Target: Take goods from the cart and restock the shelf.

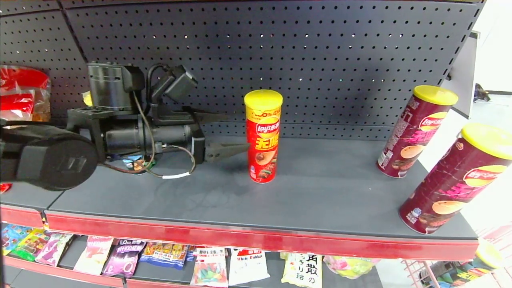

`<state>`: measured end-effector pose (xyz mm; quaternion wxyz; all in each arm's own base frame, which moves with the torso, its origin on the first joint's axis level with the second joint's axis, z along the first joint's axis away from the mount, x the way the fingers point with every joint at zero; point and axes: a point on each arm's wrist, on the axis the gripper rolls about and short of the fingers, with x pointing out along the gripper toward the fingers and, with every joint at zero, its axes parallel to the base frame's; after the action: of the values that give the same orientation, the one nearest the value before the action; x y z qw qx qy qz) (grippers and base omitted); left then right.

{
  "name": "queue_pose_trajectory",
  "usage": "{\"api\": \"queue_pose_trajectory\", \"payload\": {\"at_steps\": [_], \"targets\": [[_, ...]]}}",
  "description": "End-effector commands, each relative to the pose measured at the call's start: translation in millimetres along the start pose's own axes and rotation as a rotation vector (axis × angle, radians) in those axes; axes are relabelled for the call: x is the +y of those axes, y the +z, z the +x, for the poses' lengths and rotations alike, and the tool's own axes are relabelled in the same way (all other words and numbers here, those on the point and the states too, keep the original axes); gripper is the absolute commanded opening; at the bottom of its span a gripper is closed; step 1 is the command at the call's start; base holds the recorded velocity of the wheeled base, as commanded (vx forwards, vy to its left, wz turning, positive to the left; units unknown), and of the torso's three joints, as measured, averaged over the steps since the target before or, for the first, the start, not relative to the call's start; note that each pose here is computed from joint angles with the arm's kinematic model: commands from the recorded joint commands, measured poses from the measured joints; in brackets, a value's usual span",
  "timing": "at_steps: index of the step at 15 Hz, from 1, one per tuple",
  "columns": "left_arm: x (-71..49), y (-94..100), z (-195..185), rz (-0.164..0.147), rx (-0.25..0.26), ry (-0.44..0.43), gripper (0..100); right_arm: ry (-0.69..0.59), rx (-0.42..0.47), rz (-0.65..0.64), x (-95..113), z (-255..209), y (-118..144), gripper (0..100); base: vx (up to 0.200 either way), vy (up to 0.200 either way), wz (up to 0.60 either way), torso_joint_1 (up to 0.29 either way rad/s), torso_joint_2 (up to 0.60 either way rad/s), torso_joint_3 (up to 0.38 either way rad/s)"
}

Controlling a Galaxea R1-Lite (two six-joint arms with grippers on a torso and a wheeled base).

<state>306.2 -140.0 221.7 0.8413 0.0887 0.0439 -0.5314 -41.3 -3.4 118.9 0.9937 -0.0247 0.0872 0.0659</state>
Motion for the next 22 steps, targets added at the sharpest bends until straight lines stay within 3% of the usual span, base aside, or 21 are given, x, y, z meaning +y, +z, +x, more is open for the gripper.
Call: {"api": "queue_pose_trajectory", "payload": {"at_steps": [1,9,16,17,22], "targets": [[10.7,-11.2,31,-0.01,0.016,-0.036,100,0.0,0.002,0.001,0,0,0,0,0.0,0.0,0.0,0.0,0.0,0.0],[32.2,-8.9,71,0.026,-0.024,-0.049,100,-0.001,0.003,0.001,0,0,0,0,0.0,0.0,0.0,0.0,0.0,0.0],[26.6,-14.1,87,0.02,-0.02,-0.083,100,0.002,0.005,0.001,0,0,0,0,0.0,0.0,0.0,0.0,0.0,0.0],[26.3,-14.2,88,0.02,-0.02,-0.084,0,0.002,0.005,0.001,0,0,0,0,0.0,0.0,0.0,0.0,0.0,0.0],[23.7,-11.2,89,0.024,-0.025,-0.092,0,0.002,0.005,0.001,0,0,0,0,0.0,0.0,0.0,0.0,0.0,0.0]]}}
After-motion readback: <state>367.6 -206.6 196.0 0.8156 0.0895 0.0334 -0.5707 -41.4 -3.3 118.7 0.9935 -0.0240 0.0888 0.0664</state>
